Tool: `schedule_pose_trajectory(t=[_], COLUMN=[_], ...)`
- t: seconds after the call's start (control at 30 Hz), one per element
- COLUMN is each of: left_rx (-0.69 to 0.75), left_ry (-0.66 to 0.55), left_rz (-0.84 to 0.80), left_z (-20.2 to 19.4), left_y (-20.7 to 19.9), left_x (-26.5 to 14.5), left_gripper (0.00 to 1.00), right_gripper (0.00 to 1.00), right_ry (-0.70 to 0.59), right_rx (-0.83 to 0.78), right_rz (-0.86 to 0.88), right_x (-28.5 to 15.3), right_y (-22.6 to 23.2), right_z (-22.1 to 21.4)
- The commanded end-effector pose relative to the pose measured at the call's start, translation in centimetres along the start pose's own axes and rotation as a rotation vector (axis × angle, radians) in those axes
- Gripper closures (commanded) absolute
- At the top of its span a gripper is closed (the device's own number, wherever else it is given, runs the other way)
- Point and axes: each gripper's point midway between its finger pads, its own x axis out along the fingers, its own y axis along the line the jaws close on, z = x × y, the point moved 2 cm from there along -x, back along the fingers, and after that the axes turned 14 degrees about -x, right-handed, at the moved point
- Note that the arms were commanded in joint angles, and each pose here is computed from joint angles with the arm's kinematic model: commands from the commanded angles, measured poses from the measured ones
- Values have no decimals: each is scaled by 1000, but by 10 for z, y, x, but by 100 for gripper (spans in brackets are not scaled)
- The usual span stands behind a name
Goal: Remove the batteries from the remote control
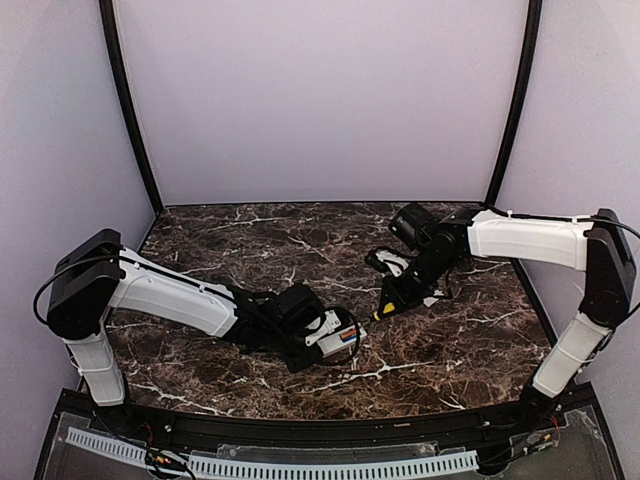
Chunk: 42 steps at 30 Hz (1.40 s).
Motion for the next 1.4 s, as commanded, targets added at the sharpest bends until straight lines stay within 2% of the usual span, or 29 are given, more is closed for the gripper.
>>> schedule_pose_trajectory(t=[0.0, 0.6, 1.0, 1.37], left_rx=[9, 13, 12, 12], left_ry=[21, 14, 18, 18], left_rz=[9, 25, 23, 20], left_z=[-2, -2, -2, -3], left_y=[0, 2, 2, 1], left_x=[3, 6, 4, 4], left_gripper=[100, 100, 100, 100], right_gripper=[100, 100, 100, 100], right_ry=[2, -14, 3, 21], right_rx=[-34, -134, -97, -74], right_rz=[38, 215, 20, -67], right_x=[6, 13, -10, -13], right_y=[12, 37, 13, 0], right_z=[2, 8, 7, 11])
